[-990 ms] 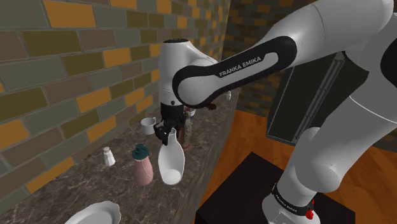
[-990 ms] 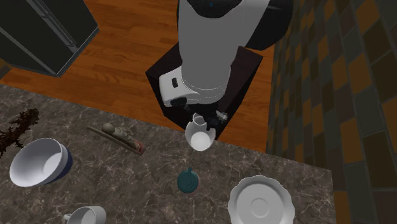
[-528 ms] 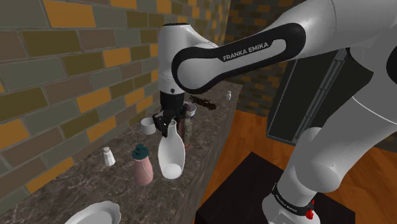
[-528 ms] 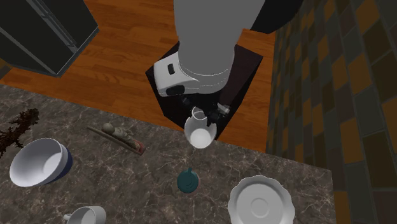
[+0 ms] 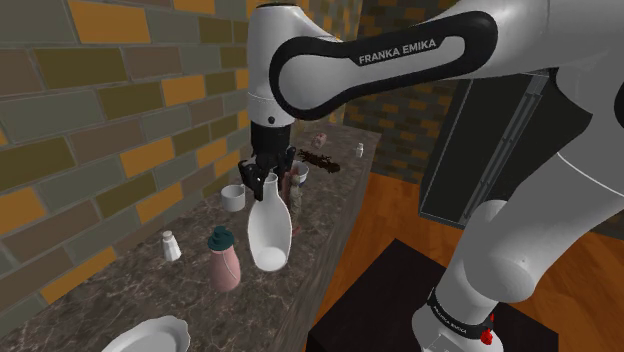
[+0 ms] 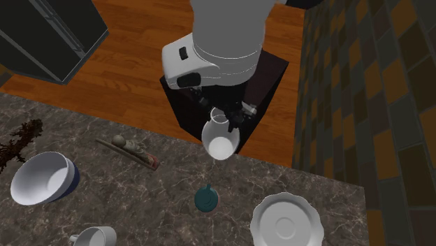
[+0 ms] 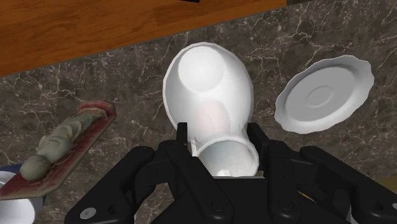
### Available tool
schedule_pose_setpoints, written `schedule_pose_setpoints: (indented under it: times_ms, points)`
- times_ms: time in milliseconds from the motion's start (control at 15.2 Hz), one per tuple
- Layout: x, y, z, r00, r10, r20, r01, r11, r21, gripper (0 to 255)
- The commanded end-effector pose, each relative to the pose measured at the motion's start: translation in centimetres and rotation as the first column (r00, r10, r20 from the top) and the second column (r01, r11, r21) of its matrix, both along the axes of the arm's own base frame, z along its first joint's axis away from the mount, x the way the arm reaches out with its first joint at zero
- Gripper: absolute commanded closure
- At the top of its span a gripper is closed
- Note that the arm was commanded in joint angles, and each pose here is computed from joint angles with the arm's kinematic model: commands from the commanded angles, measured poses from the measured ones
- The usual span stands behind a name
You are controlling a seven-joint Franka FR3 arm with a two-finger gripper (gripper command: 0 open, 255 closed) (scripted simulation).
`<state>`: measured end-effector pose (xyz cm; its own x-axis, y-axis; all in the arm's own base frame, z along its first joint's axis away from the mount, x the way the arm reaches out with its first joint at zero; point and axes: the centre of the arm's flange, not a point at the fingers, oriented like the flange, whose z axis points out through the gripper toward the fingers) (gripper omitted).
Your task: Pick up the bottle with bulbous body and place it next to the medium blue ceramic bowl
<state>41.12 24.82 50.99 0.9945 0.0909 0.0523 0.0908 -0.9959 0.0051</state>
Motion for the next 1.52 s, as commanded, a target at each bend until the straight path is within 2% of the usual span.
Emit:
schedule_pose_setpoints:
  times_ms: [0,1452]
  points:
    - [-0.1,-0.1,1.1,1.0,0.0,0.0,0.0,1.0,0.0,255]
    - [-0.1,-0.1,12.7,1.0,0.0,0.0,0.0,1.0,0.0,255]
